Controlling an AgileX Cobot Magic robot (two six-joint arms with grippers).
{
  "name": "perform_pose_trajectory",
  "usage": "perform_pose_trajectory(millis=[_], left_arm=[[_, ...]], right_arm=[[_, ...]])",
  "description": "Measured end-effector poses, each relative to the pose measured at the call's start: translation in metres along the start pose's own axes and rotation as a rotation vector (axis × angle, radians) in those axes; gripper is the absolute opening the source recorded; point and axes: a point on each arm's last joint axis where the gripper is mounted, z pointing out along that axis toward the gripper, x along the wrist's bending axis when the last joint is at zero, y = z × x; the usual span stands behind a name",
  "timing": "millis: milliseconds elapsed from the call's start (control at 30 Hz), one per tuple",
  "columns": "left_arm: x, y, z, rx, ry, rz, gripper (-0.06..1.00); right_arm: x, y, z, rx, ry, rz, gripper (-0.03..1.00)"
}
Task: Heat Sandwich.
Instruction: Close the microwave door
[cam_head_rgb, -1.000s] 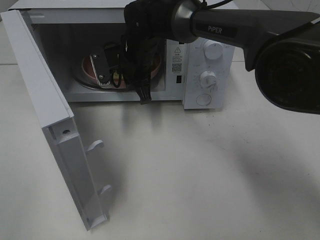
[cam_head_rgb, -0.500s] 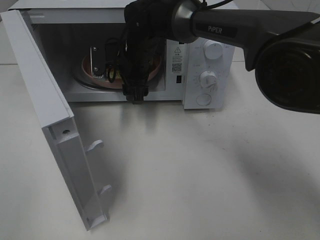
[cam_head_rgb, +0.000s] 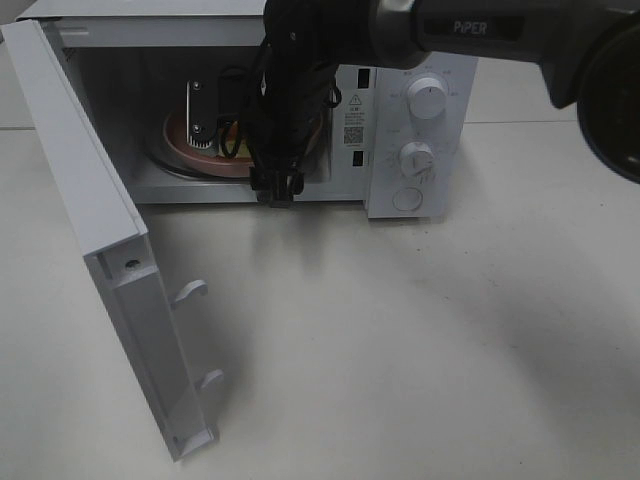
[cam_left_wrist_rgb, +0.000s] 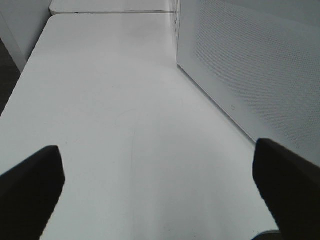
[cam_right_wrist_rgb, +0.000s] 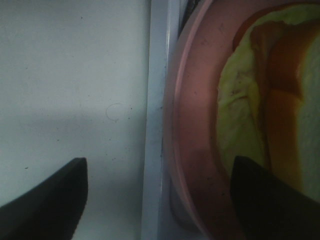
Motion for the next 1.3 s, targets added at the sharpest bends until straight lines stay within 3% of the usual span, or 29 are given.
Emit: perform_pose_trajectory(millis=[1000,1300], left_arm=[[0.000,0.000,0.000,0.000,0.000,0.000,0.97],[0.000,0.000,0.000,0.000,0.000,0.000,0.97]], right_arm=[[0.066,-0.043,-0.059,-0.004,0.025,-0.017,0.76],[0.088,-0.058,-0.081,0.007,0.044,0.031,0.76]])
